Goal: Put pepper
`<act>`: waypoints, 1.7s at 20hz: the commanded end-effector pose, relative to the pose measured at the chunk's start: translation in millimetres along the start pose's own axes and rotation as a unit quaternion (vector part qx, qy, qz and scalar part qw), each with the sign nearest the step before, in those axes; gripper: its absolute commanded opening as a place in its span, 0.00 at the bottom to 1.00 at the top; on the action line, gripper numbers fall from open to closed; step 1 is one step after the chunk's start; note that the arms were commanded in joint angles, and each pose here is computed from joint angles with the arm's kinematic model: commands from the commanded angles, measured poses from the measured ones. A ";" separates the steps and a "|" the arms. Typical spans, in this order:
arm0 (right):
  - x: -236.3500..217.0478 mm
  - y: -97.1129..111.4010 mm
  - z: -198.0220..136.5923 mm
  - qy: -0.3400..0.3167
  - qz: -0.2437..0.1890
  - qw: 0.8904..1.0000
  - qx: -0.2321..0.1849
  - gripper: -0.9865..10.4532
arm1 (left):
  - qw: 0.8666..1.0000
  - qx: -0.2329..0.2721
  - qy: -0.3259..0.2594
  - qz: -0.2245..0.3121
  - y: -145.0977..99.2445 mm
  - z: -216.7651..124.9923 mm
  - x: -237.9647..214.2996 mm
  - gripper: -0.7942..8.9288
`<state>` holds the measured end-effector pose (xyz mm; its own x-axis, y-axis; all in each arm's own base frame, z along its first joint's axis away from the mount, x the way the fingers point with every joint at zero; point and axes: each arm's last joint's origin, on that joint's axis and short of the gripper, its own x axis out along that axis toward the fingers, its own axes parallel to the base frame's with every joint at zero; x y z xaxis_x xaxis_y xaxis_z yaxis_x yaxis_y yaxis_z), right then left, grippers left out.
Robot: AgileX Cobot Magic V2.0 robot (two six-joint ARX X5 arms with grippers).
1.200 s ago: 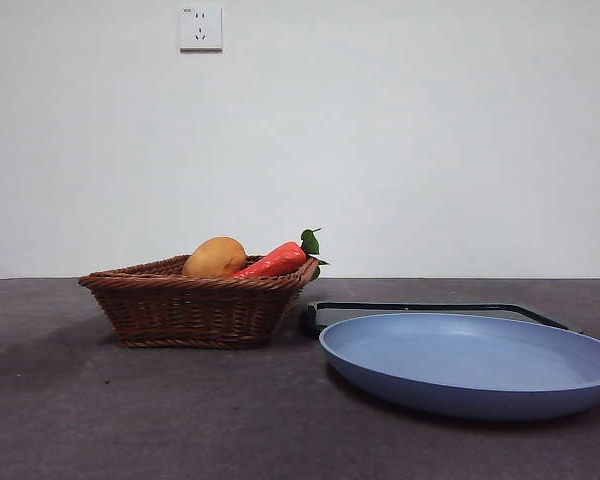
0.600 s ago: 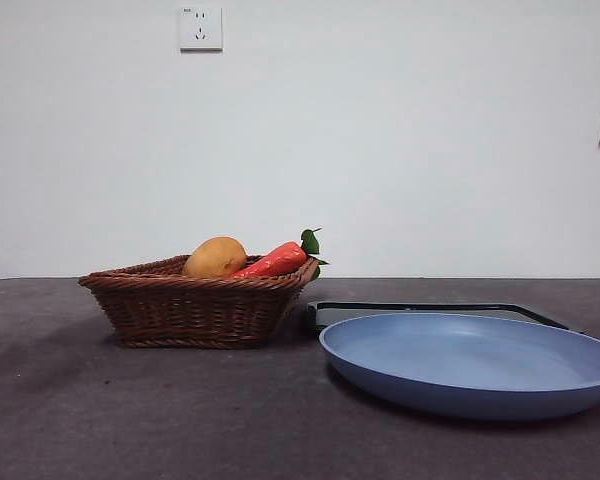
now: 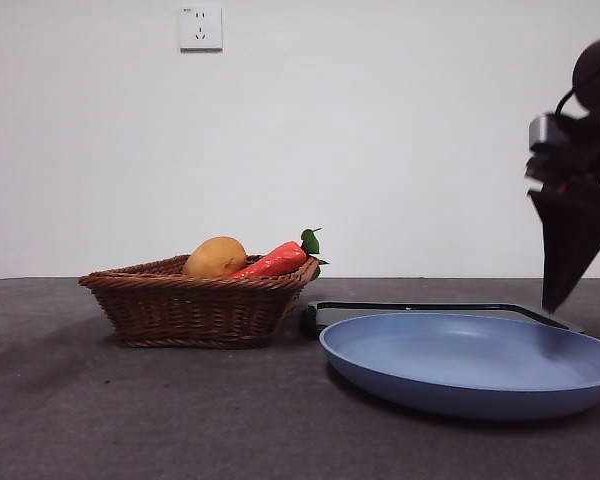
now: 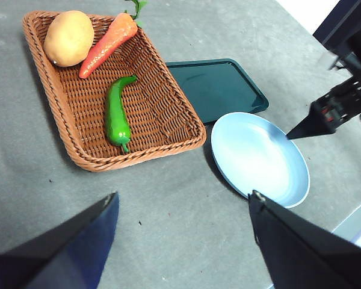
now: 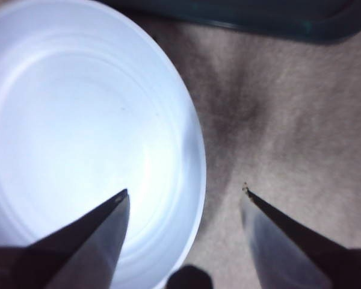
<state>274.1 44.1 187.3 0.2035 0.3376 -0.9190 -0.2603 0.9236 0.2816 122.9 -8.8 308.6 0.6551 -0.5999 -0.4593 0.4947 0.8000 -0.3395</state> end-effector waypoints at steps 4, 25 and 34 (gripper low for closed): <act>21.9 -3.7 7.7 0.019 0.003 1.000 0.001 0.32 | 1.000 0.010 -0.007 -0.001 -1.1 3.9 -1.9 0.47; -76.3 28.5 -18.3 -0.104 -0.002 0.994 -0.016 0.09 | 1.000 0.020 0.005 -0.002 -1.3 25.6 45.3 0.47; -141.2 49.1 -56.9 -0.192 -0.006 0.981 -0.026 0.09 | 0.987 0.064 0.126 0.072 -1.3 74.1 167.2 0.47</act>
<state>177.1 31.0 308.8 0.5263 0.3745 -0.7634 -0.3052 0.9212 0.2416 270.2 -107.4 293.6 0.5716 -0.4489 -0.6868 0.4712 0.8649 -0.1732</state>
